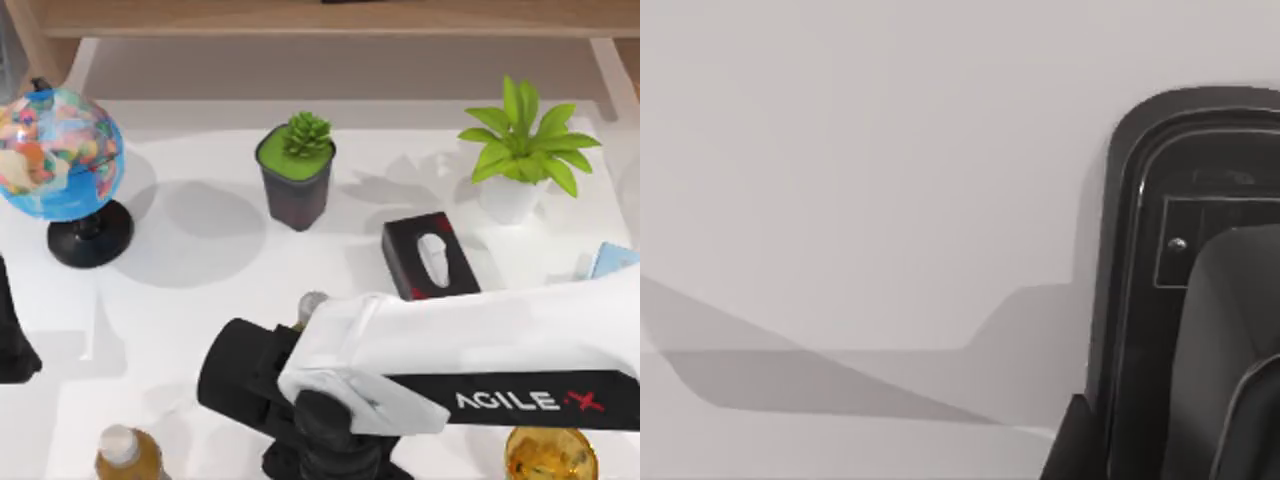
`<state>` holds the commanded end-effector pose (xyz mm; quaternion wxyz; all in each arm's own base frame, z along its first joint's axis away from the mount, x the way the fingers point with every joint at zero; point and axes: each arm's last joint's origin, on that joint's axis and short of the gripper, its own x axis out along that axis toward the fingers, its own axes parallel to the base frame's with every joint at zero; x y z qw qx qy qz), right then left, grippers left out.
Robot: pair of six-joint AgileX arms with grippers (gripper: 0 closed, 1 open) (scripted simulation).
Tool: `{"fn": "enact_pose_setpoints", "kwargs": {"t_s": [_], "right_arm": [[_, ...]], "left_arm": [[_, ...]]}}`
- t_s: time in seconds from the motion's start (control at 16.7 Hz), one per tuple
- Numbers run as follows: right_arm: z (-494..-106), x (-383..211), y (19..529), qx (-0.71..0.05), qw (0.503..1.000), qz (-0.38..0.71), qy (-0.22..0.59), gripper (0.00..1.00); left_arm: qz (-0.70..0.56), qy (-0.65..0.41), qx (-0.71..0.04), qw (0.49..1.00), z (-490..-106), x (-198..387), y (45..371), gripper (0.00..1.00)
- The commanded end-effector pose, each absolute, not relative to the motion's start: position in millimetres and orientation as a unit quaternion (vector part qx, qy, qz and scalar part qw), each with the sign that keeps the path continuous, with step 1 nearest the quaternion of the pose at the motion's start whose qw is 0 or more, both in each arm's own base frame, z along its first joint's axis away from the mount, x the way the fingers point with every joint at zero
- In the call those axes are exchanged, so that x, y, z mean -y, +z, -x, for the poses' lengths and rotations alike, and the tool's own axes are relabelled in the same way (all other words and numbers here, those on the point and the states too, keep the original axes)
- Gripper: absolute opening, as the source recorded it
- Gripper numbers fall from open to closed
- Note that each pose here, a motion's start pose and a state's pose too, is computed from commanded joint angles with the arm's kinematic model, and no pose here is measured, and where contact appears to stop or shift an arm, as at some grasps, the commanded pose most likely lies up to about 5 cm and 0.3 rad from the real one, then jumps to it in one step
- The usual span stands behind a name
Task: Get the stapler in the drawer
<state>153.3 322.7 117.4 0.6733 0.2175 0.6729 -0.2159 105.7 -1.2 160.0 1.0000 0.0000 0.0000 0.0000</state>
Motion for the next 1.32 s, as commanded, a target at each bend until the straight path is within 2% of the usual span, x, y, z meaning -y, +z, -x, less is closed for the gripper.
{"fn": "enact_pose_setpoints", "kwargs": {"t_s": [0.06, 0.12, 0.72, 1.08, 1.32], "right_arm": [[-153.3, -322.7, 117.4, -0.673, 0.673, -0.218, -0.216, 0.02], [-153.3, -322.7, 117.4, -0.673, 0.673, -0.218, -0.216, 0.00], [-150.6, -321.9, 119.5, -0.675, 0.672, -0.214, -0.218, 0.00], [-151.3, -322.3, 146.2, -0.674, 0.673, -0.216, -0.217, 0.00], [-151.9, -323.2, 145.7, -0.673, 0.673, -0.216, -0.216, 0.00]], "left_arm": [[0.000, 0.000, 0.000, 1.000, -105.7, 1.2, 160.0, 1.00], [0.000, 0.000, 0.000, 1.000, -105.7, 1.2, 160.0, 1.00], [0.000, 0.000, 0.000, 1.000, -105.7, 1.2, 160.0, 1.00], [0.000, 0.000, 0.000, 1.000, -105.7, 1.2, 160.0, 1.00], [0.000, 0.000, 0.000, 1.000, -105.7, 1.2, 160.0, 1.00]]}}
